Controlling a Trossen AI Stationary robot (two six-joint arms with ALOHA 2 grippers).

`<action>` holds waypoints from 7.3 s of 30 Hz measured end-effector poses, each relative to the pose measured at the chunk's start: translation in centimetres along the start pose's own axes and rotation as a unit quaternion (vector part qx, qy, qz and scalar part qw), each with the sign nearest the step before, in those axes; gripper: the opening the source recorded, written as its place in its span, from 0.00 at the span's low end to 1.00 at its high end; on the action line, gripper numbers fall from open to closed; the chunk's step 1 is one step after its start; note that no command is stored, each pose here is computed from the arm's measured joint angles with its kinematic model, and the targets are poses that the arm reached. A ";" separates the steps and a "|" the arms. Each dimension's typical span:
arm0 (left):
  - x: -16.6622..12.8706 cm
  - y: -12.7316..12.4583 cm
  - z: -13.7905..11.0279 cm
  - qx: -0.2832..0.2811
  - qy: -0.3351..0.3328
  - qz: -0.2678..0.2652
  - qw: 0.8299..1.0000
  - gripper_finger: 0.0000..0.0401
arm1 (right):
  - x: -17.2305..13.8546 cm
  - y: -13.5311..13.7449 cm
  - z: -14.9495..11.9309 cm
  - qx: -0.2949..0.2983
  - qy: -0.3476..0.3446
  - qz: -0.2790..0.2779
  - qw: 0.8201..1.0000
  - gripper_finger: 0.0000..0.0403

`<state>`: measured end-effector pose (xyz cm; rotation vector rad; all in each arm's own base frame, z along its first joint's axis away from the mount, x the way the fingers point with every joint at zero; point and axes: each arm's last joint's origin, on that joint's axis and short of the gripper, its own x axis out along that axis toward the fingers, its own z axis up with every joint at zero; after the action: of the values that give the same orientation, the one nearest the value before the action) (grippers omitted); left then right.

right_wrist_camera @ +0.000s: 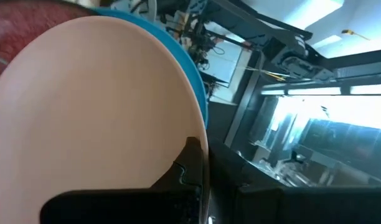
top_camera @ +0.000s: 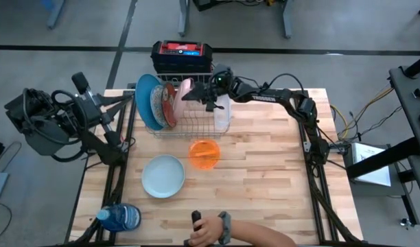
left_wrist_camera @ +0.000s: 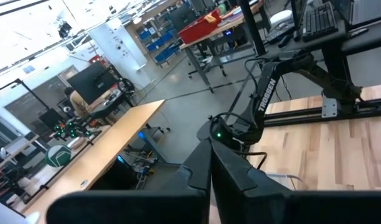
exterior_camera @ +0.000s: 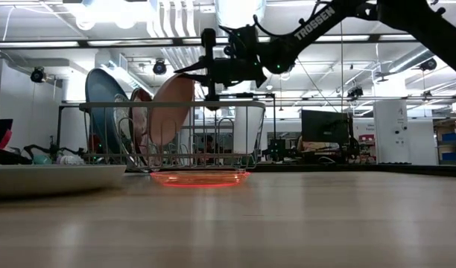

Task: Sort dishes
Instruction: Put the pink plate in the dishwasher rack, then put the white plate in the dishwasher rack

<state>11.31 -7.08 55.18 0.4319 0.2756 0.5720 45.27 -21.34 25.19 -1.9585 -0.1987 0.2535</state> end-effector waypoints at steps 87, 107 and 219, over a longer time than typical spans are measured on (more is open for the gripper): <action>0.2 -0.8 0.2 0.006 0.002 0.003 1.000 0.00 | 2.2 -0.3 1.5 0.429 0.306 0.025 0.850 0.50; 0.2 -0.8 0.2 0.000 0.002 0.003 1.000 0.00 | 2.3 -0.1 2.0 0.438 0.368 0.037 0.820 0.55; 6.9 -16.9 -7.7 -0.029 0.153 -0.107 0.982 0.00 | 14.0 2.5 32.6 0.691 0.074 0.270 0.666 0.35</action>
<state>21.81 -13.46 39.71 0.2524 0.5910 0.4316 50.01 10.13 9.30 -0.4188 0.5803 0.4449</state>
